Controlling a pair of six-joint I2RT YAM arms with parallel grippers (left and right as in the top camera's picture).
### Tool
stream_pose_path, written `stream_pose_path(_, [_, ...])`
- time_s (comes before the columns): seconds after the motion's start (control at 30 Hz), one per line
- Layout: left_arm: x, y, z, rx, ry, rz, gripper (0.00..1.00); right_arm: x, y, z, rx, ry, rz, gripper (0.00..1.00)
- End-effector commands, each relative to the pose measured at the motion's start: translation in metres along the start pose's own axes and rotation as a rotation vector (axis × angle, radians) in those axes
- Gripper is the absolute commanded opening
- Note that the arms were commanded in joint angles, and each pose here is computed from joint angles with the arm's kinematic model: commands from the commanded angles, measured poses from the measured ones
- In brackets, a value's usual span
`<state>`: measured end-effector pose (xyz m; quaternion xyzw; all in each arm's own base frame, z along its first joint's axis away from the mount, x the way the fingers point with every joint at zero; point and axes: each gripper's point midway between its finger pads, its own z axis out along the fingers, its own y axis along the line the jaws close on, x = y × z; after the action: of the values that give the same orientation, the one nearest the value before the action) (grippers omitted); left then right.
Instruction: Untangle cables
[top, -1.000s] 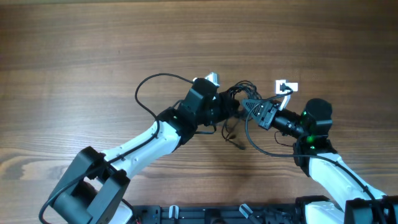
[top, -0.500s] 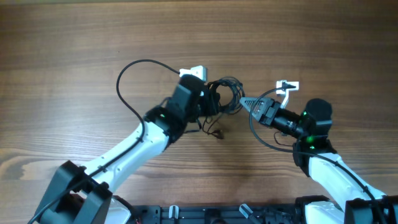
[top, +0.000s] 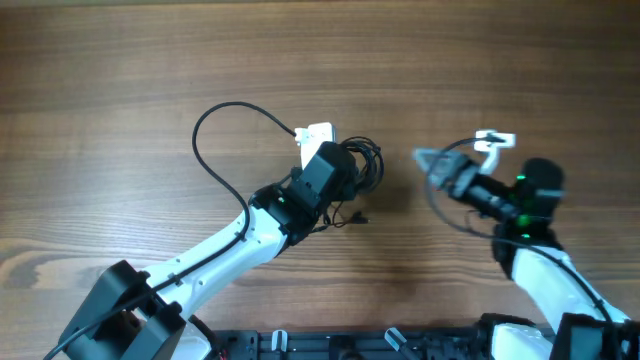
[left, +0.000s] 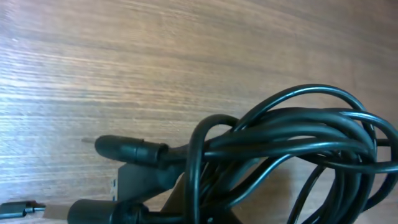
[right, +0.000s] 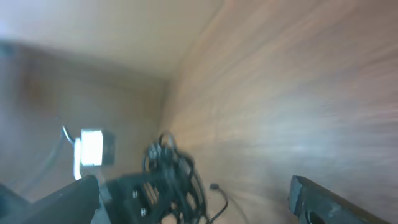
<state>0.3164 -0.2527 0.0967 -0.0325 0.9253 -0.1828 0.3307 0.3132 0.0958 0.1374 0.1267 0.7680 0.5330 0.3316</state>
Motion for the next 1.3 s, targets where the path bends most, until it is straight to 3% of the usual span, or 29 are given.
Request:
stream_pose_path(0.0, [0.006,-0.015,-0.002,0.076,0.042,0.023,0.04,0.000,0.011,-0.022,-0.108,0.067,0.100,1.00])
stream_pose_path(0.1, [0.009,-0.014,0.001,0.069,0.050,0.025,0.04,0.023,0.027,-0.017,-0.173,0.186,0.131,0.96])
stream_pose_path(0.17, [0.011,-0.013,0.003,0.064,0.055,0.026,0.04,0.036,0.033,-0.003,-0.164,0.224,0.149,0.88])
stream_pose_path(0.3, [0.018,-0.014,0.006,0.062,0.071,0.037,0.04,0.045,0.028,0.028,-0.047,0.161,0.231,0.48])
stream_pose_path(0.47, [0.026,-0.033,0.002,0.106,0.069,0.068,0.04,0.050,0.022,0.048,0.046,0.071,0.262,0.44])
stream_pose_path(0.57, [0.031,-0.038,0.000,0.117,0.076,0.081,0.04,0.036,0.012,0.049,0.096,-0.021,0.256,0.36])
stream_pose_path(0.73, [0.040,-0.047,-0.003,0.136,0.088,0.103,0.04,0.033,0.010,0.049,0.108,-0.043,0.255,0.24])
stream_pose_path(0.97, [0.044,-0.068,-0.008,0.198,0.059,0.227,0.04,0.033,0.007,0.049,0.118,-0.042,0.249,0.24])
stream_pose_path(1.13, [0.043,-0.071,-0.009,0.210,0.051,0.227,0.04,0.036,-0.003,0.050,0.145,-0.036,0.259,0.23])
stream_pose_path(1.27, [0.043,-0.071,-0.009,0.211,0.049,0.226,0.04,0.042,-0.023,0.056,0.188,-0.016,0.267,0.04])
